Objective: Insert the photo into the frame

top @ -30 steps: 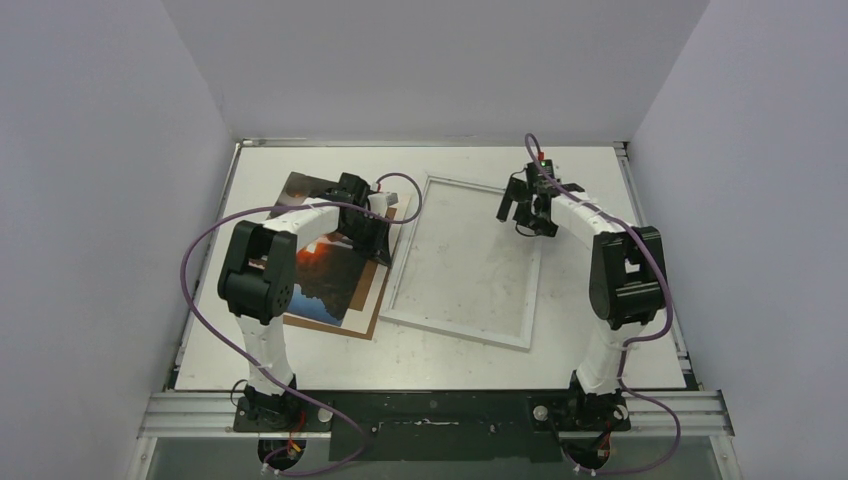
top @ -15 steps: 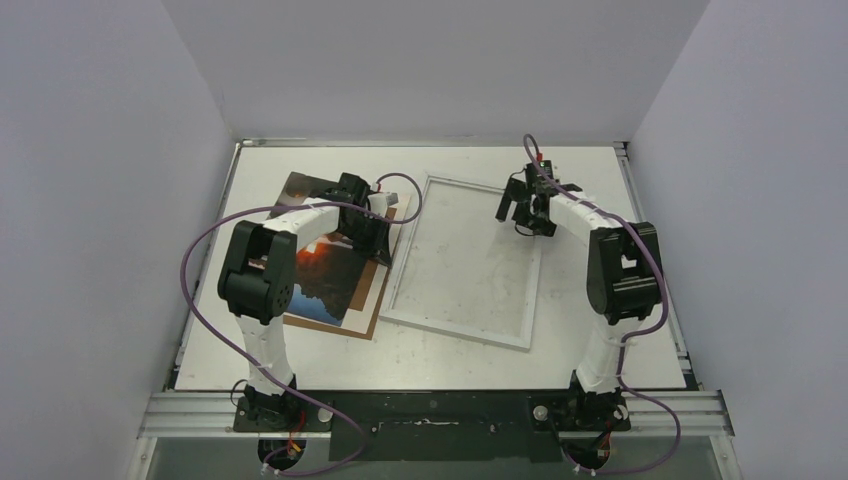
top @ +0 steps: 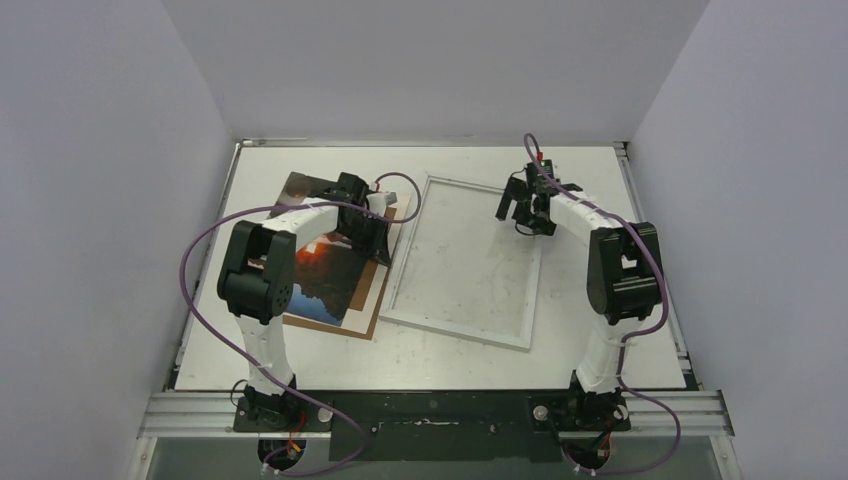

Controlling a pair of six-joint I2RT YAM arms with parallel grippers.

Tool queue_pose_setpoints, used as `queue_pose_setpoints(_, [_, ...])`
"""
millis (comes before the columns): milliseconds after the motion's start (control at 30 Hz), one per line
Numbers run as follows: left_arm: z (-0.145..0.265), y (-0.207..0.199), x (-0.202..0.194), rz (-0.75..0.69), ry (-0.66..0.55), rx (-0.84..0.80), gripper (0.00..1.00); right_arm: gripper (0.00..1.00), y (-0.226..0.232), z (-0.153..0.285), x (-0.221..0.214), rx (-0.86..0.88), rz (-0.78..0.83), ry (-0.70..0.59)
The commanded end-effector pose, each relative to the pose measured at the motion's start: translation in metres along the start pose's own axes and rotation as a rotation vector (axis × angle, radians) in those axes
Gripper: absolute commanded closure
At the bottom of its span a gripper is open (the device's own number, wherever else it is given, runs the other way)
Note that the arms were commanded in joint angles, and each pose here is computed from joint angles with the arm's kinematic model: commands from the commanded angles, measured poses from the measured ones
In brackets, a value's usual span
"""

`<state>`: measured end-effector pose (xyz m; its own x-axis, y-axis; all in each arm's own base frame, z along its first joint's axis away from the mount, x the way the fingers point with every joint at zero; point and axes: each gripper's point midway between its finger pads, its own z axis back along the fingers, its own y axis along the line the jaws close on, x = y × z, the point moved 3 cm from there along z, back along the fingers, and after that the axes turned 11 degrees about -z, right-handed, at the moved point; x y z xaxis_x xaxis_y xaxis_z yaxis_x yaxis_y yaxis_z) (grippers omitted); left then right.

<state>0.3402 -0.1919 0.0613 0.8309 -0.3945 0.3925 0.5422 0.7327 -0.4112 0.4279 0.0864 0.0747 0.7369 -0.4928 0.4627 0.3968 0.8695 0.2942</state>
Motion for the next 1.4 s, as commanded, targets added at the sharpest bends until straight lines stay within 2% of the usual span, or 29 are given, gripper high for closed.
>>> queue_pose_setpoints(0, [0.011, -0.006, 0.012, -0.024, -0.046, -0.028, 0.90, 0.06, 0.021, 0.022, 0.023, 0.062, 0.002, -0.079])
queue_pose_setpoints(267, [0.040, -0.006, 0.027, 0.028, -0.090, -0.080, 0.87, 0.10, 0.055, 0.080, 0.021, 0.157, -0.002, -0.183])
queue_pose_setpoints(467, [0.095, 0.015, 0.033, 0.070, -0.165, -0.051, 0.84, 0.10, 0.130, 0.110, -0.037, 0.280, 0.103, -0.162])
queue_pose_setpoints(600, [0.143, 0.051, 0.026, 0.083, -0.209, 0.054, 0.76, 0.09, 0.192, 0.123, -0.096, 0.364, 0.219, -0.130])
queue_pose_setpoints(733, [0.193, 0.107, 0.004, 0.172, -0.239, 0.177, 0.66, 0.09, 0.252, 0.132, -0.148, 0.468, 0.315, -0.075])
queue_pose_setpoints(800, [0.212, 0.133, -0.008, 0.204, -0.236, 0.235, 0.61, 0.09, 0.274, 0.125, -0.173, 0.501, 0.344, -0.035])
queue_pose_setpoints(900, [0.231, 0.169, -0.027, 0.231, -0.223, 0.338, 0.57, 0.09, 0.299, 0.115, -0.203, 0.537, 0.373, 0.011])
queue_pose_setpoints(1100, [0.245, 0.210, -0.057, 0.284, -0.189, 0.428, 0.56, 0.09, 0.307, 0.079, -0.243, 0.490, 0.416, 0.065])
queue_pose_setpoints(1367, [0.242, 0.241, -0.070, 0.312, -0.171, 0.481, 0.56, 0.09, 0.283, 0.055, -0.254, 0.411, 0.422, 0.084])
